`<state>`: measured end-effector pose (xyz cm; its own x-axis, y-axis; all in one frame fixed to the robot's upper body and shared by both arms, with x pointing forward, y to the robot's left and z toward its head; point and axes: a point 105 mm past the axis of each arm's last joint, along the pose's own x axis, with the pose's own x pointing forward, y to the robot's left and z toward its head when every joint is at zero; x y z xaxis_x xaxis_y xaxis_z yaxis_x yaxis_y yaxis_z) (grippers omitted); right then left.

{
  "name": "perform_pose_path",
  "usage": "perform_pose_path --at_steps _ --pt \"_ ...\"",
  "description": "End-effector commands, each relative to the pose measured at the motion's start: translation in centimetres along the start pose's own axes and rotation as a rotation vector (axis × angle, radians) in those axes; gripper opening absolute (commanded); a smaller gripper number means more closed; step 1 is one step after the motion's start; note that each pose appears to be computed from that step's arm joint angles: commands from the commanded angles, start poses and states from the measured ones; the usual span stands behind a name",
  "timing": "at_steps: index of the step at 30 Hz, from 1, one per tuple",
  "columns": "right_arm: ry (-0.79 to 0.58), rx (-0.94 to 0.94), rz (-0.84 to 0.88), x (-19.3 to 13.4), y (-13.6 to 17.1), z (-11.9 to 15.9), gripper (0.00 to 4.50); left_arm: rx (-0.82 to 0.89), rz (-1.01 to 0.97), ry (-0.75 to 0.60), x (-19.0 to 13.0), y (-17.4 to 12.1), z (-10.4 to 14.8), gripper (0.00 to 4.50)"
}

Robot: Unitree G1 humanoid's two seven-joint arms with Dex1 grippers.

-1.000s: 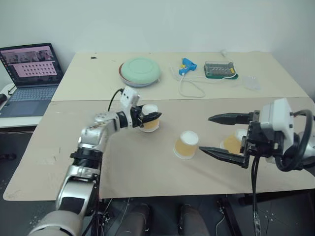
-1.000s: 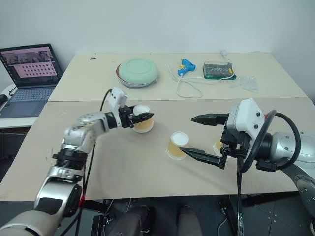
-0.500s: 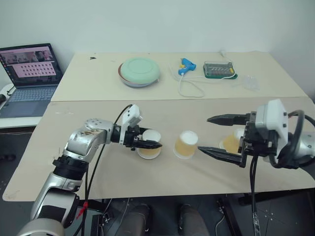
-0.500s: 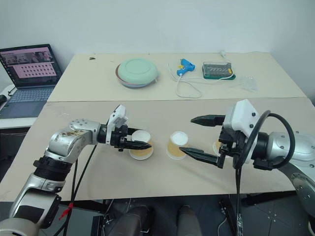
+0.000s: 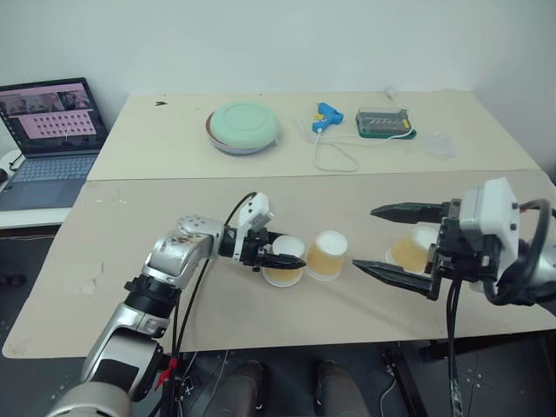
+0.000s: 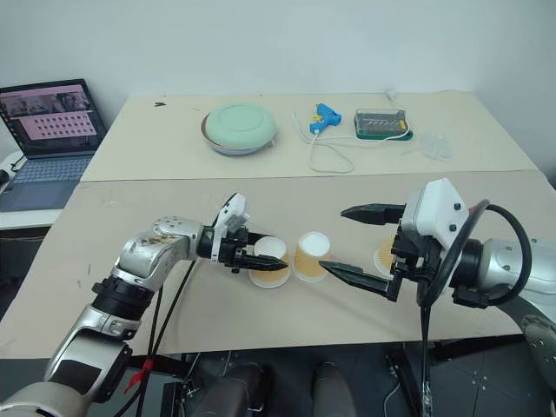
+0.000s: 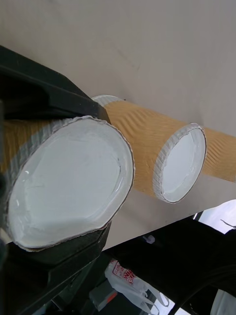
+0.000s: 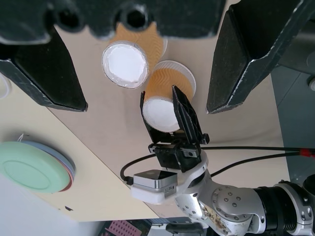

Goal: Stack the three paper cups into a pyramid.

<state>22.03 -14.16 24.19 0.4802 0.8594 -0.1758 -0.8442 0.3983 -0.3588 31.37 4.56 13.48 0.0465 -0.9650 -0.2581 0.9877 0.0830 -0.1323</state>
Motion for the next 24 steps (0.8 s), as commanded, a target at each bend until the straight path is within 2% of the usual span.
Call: perform_pose_path --at_steps 1,24 --pt "-0.005 -0.039 -0.003 -0.3 0.2 0.9 4.50 0.052 -0.009 -0.007 0.3 0.0 1.1 2.42" --pt "-0.005 -0.041 -0.003 -0.5 0.3 1.2 4.50 0.085 0.011 0.007 0.7 1.2 0.9 2.42"
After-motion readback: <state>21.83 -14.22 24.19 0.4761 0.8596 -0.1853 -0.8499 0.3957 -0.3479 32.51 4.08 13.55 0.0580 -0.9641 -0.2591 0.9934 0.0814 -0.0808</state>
